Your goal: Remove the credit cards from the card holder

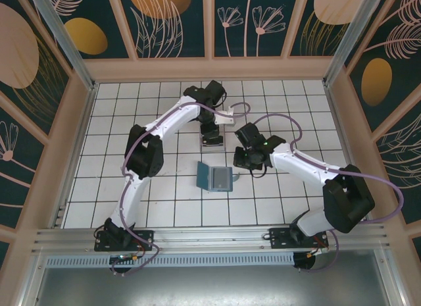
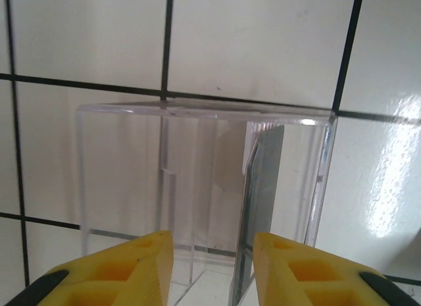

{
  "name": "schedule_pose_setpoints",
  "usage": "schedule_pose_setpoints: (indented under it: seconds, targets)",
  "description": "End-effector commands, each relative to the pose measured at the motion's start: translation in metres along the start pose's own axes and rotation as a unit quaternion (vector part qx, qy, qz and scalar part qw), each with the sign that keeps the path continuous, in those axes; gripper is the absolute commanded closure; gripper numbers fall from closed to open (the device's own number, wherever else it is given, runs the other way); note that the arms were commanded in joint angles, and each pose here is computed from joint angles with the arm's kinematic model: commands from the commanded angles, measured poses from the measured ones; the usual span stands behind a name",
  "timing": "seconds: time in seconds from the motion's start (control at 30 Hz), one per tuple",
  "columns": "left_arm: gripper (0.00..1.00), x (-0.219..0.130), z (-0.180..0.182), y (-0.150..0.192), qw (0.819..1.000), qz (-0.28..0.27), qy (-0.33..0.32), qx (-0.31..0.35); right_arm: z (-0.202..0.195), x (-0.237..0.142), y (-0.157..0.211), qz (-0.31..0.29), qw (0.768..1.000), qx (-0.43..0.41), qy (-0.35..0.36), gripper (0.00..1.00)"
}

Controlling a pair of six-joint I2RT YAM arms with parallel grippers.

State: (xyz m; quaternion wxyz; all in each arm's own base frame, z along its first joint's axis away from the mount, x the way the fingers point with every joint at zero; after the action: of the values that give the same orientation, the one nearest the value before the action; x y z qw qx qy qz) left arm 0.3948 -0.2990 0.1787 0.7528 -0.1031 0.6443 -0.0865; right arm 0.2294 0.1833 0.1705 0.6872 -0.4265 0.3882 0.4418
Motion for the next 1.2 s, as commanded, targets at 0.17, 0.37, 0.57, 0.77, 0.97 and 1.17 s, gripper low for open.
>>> schedule_pose_setpoints:
  seconds: [0.17, 0.37, 0.57, 0.77, 0.97, 1.17]
  targets:
    - [0.62, -0.060, 0.000, -0.012, 0.979, -0.132, -0.089, -0.129, -0.001, -0.001, 0.002, 0.003, 1.000, 0.009, -0.023, 0.77]
    - [0.62, -0.081, -0.014, -0.001, 0.931, -0.201, -0.119, -0.281, -0.003, 0.011, 0.006, 0.018, 0.999, 0.012, -0.023, 0.73]
    - [0.65, -0.084, -0.040, 0.002, 0.869, -0.277, -0.045, -0.408, -0.006, 0.025, 0.010, 0.038, 0.999, 0.008, -0.015, 0.69]
    - [0.67, -0.074, -0.075, -0.012, 0.847, -0.283, 0.004, -0.449, -0.013, 0.035, 0.017, 0.051, 0.999, 0.010, -0.013, 0.69]
    - [0.69, -0.042, -0.113, -0.020, 0.862, -0.200, 0.017, -0.466, -0.022, 0.039, 0.026, 0.063, 0.998, 0.012, -0.016, 0.69]
    - [0.71, -0.023, -0.133, -0.006, 0.826, -0.159, 0.011, -0.540, -0.029, 0.039, 0.030, 0.060, 0.998, 0.015, -0.029, 0.69]
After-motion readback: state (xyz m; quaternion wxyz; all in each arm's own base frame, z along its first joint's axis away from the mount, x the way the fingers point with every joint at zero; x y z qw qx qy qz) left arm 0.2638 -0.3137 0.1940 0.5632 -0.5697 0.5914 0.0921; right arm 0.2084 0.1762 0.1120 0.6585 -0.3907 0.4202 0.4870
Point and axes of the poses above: each hand's point on the last joint's axis, 136 mm out from that joint toward the fingers, its own x axis out along the fingers, its own z axis along the line the jaws close on, y = z × x, the point moved 9 cm from there along -x, back along the fingers, and after that the axes turned 7 degrees about x, right-handed, at the moved point
